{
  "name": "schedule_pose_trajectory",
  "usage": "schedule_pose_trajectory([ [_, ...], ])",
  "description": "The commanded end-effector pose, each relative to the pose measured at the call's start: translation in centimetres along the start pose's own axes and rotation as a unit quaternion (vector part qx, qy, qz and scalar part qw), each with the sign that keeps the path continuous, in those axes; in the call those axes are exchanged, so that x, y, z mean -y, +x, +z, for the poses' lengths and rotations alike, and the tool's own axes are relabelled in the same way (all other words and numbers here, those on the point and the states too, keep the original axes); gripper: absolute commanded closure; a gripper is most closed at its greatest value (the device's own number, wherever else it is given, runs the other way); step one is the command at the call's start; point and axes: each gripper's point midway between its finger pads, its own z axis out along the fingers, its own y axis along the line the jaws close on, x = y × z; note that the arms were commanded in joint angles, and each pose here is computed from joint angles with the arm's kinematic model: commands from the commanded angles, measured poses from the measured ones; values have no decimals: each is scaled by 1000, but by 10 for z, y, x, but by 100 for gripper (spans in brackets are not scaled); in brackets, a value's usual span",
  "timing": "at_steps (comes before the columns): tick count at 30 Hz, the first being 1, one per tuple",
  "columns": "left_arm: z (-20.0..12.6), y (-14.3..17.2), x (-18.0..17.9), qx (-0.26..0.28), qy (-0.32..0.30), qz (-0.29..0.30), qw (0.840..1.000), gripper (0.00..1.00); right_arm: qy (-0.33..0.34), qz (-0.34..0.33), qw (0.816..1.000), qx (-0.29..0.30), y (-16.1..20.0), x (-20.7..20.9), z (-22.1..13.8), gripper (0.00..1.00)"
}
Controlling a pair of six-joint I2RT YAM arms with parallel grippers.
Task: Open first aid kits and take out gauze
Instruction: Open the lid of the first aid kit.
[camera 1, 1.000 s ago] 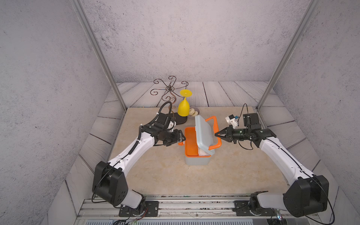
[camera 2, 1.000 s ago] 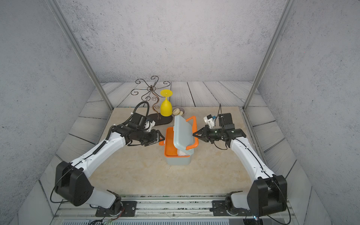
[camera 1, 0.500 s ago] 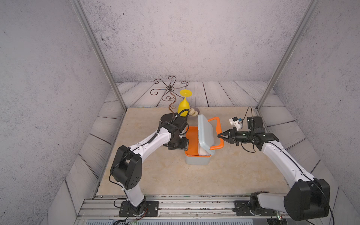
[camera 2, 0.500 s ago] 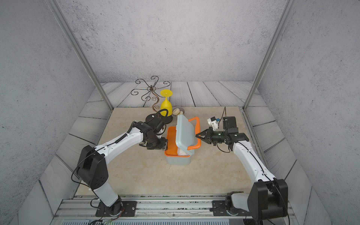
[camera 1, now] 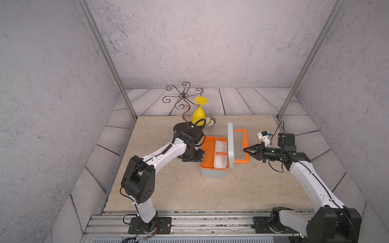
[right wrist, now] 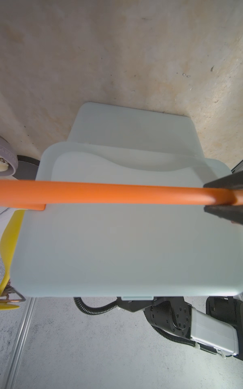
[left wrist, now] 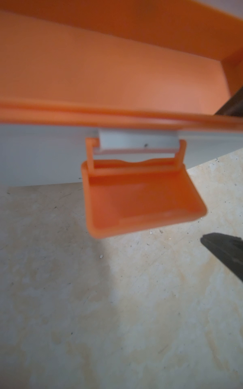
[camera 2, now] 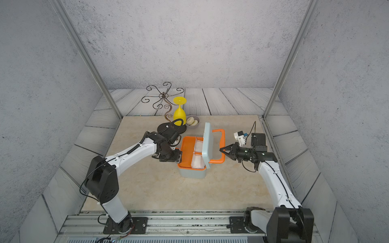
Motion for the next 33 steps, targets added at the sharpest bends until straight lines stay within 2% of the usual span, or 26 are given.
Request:
schedule_pose_trajectory([
  [1, 6, 13, -21, -26, -48, 4, 999, 25, 118, 17, 993, 21, 7, 52, -6, 90],
  [6, 3, 12, -22, -24, -54, 3, 998, 25, 175, 17, 984, 37, 12, 69, -19, 87],
  [13, 3, 12, -22, -25, -53, 1, 998, 25, 226, 21, 973, 32, 20, 89, -26, 66],
  [22, -10, 6, -13, -10, -31, 0, 999, 25, 199, 0, 979, 38, 10, 64, -29, 51],
  [26, -32, 2, -4, 15, -4, -2, 1000, 25, 197, -3, 980, 39, 9, 60, -31, 49],
  [33, -93, -10, 20, 72, 56, 5, 996, 29, 241, 5, 969, 50, 12, 75, -39, 48],
])
